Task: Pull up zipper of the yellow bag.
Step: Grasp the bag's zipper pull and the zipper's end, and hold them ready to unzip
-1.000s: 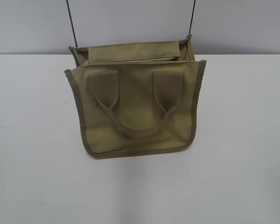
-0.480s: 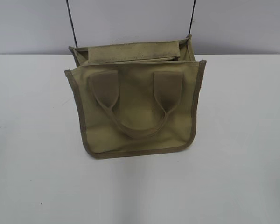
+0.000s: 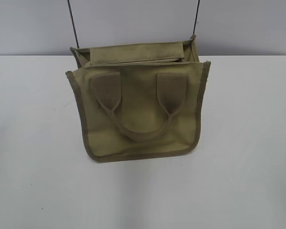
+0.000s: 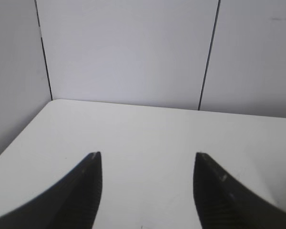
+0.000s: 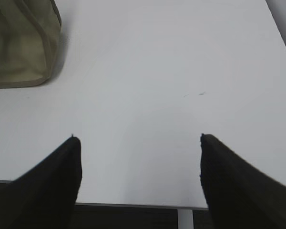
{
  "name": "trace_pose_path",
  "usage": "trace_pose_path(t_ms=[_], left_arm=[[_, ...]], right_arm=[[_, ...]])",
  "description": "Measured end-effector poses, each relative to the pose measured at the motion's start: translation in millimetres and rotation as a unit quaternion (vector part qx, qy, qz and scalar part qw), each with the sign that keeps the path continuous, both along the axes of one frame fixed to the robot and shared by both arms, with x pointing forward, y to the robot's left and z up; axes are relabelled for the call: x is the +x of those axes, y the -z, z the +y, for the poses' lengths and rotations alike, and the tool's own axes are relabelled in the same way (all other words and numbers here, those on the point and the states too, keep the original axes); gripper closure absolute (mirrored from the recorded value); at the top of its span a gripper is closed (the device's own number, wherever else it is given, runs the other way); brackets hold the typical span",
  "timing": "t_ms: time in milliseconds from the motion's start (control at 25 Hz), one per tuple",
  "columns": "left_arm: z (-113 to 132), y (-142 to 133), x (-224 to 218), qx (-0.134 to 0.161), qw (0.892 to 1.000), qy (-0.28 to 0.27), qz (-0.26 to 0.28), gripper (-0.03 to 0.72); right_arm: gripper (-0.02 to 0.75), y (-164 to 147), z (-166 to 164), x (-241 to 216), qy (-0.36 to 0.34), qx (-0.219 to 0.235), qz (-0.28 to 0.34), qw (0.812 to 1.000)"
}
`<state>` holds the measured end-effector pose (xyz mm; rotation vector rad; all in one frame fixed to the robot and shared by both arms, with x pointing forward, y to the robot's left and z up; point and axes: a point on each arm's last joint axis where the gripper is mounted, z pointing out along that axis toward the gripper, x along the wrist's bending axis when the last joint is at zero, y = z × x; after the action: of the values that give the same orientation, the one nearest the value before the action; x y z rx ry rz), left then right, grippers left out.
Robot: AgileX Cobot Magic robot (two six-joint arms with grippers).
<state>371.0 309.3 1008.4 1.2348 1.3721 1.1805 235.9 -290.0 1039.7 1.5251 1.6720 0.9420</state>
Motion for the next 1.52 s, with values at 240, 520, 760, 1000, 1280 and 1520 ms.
trace_pose_path(t_ms=[240,520,760,1000,1280,1520], left_arm=[[-20.9,20.9,31.7,0.018,0.997,0.074,0.022,0.233],[-58.9,53.7,58.2,0.041,0.98,0.186,0.061,0.295],[-86.3,69.5,95.6,0.062,0.956,0.279,0.064,0.333],[-102.9,90.3,118.0,0.048,0.938,0.335,0.073,0.335],[-115.4,107.7,131.1,0.024,0.921,0.381,0.077,0.337],[-124.0,120.1,146.1,-0.001,0.913,0.402,0.074,0.337]], right_arm=[[0.174,0.0,0.0,0.0,0.0,0.0,0.0,1.0],[0.174,0.0,0.0,0.0,0.0,0.0,0.0,1.0],[0.174,0.0,0.0,0.0,0.0,0.0,0.0,1.0],[0.174,0.0,0.0,0.0,0.0,0.0,0.0,1.0],[0.174,0.0,0.0,0.0,0.0,0.0,0.0,1.0],[0.174,0.0,0.0,0.0,0.0,0.0,0.0,1.0]])
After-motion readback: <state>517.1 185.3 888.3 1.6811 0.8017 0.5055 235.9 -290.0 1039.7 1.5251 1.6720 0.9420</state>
